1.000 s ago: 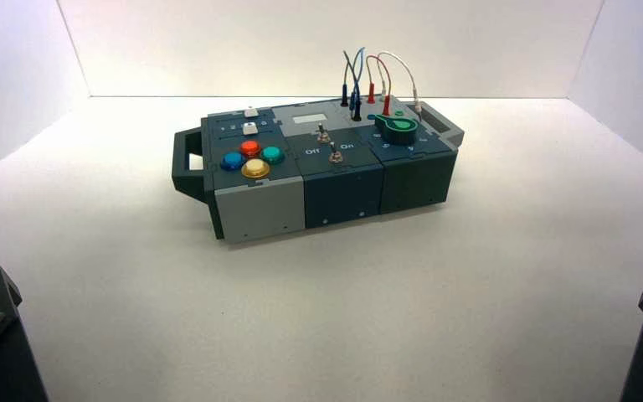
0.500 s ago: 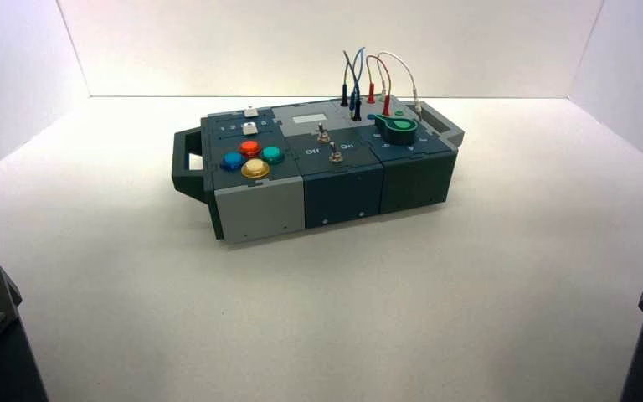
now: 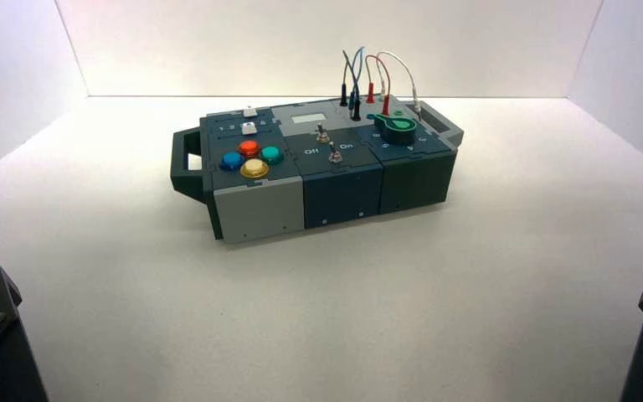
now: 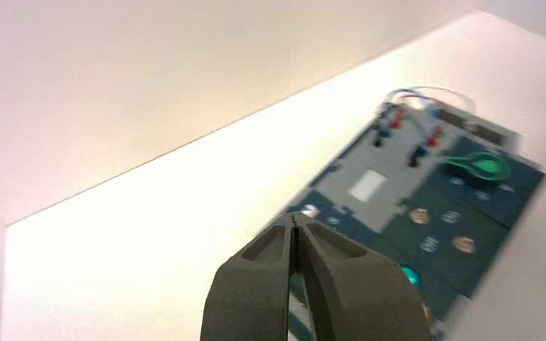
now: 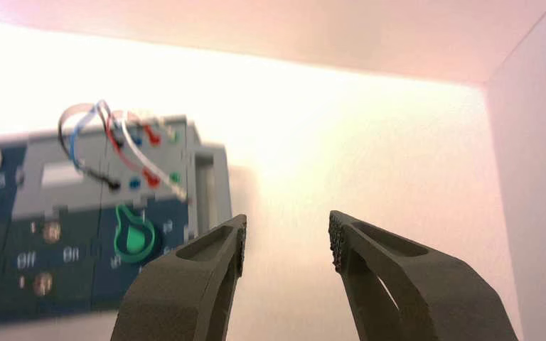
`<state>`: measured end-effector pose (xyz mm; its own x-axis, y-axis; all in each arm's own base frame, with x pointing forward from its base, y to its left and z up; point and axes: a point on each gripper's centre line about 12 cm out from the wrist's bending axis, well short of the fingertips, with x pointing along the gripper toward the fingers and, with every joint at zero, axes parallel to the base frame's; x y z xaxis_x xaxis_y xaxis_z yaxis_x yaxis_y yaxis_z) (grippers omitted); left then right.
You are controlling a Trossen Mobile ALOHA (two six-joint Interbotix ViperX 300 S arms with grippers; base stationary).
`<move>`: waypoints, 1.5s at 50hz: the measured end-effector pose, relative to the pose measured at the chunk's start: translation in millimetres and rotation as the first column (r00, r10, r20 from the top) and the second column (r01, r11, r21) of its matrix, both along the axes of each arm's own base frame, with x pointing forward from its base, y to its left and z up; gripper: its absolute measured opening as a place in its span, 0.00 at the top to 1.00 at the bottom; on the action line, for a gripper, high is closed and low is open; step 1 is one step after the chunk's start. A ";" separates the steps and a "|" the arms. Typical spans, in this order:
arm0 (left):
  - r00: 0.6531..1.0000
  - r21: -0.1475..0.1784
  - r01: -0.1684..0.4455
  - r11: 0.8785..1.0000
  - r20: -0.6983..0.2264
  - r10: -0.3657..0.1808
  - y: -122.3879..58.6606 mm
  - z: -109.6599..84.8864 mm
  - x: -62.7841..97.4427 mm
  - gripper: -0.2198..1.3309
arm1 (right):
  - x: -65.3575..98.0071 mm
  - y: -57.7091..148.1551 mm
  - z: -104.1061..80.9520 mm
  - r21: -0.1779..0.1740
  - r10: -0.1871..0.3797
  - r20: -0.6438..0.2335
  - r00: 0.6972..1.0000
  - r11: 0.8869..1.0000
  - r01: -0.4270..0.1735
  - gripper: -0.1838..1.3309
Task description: Insert the white wire.
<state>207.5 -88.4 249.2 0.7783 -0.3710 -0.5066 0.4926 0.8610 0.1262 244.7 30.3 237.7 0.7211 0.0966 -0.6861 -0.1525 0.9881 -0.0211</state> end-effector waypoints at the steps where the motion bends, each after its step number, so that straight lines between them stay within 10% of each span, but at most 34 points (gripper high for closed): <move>1: 1.000 0.000 0.004 1.000 -0.001 -0.004 -0.7 0.3 -0.3 0.97 | 0.5 0.9 -1.2 -0.005 0.007 -0.015 1.000 1.000 -0.007 0.13; 24: 0.978 0.060 0.201 0.978 -0.074 -0.197 -29.6 6.2 -19.7 0.96 | 20.3 24.1 -24.1 -0.084 0.150 -0.221 0.964 0.981 -0.172 0.13; 52: 0.958 0.057 0.245 0.968 -0.169 -0.232 -37.4 1.1 -23.8 0.96 | 60.1 50.3 -39.1 -0.100 0.217 -0.379 0.900 0.957 -0.272 0.13; 75: 0.951 0.037 0.243 0.969 -0.206 -0.230 -41.5 -5.5 -21.5 0.96 | 95.8 97.3 -80.9 -0.108 0.310 -0.497 0.811 0.905 -0.412 0.13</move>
